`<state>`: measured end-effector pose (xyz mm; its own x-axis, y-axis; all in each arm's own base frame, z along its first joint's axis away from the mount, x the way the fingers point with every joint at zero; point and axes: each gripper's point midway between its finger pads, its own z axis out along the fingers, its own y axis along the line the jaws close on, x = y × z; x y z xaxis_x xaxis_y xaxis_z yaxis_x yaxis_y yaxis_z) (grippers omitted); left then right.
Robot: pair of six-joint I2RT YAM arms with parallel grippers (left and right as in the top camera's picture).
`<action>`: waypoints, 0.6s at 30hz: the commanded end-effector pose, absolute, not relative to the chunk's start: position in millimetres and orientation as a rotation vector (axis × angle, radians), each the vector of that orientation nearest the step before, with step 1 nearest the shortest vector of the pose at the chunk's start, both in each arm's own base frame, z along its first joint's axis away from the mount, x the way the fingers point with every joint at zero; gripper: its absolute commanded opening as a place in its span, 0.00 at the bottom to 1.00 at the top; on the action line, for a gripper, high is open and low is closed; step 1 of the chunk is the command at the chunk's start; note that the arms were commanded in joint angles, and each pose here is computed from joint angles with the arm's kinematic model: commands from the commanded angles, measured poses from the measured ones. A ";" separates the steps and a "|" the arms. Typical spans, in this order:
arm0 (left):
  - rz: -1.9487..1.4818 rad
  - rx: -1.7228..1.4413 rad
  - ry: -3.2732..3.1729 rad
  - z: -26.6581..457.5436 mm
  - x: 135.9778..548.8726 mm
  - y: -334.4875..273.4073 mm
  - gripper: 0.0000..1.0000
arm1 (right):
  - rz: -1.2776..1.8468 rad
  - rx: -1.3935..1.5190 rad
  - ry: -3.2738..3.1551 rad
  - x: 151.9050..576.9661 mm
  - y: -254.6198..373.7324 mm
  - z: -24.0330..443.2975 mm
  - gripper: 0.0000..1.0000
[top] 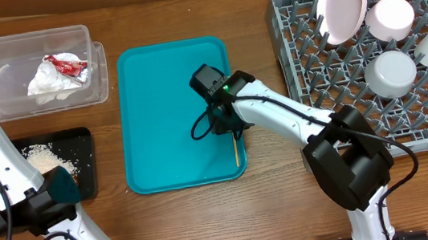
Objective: Sort waste into correct bins and load items into the dishwasher
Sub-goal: 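Move the right gripper to the wooden chopstick and grasp it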
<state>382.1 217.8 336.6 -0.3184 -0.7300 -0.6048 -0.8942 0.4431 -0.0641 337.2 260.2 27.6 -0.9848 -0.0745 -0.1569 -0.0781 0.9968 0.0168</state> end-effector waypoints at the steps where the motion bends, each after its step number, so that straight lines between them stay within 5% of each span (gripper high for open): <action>1: 0.393 -1.349 2.131 338.2 382.7 217.0 1.00 | 0.037 -0.091 2.990 334.9 258.9 21.7 0.36; 18: 0.394 -1.349 2.131 338.2 382.7 217.0 1.00 | 0.091 -0.081 3.044 315.1 256.0 -9.0 0.36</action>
<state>382.1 217.8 336.6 -0.3187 -0.7298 -0.6048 -0.8941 0.4434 -0.0638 327.0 264.6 4.6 -0.9880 -0.0627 -0.1410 -0.0738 0.9944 0.0753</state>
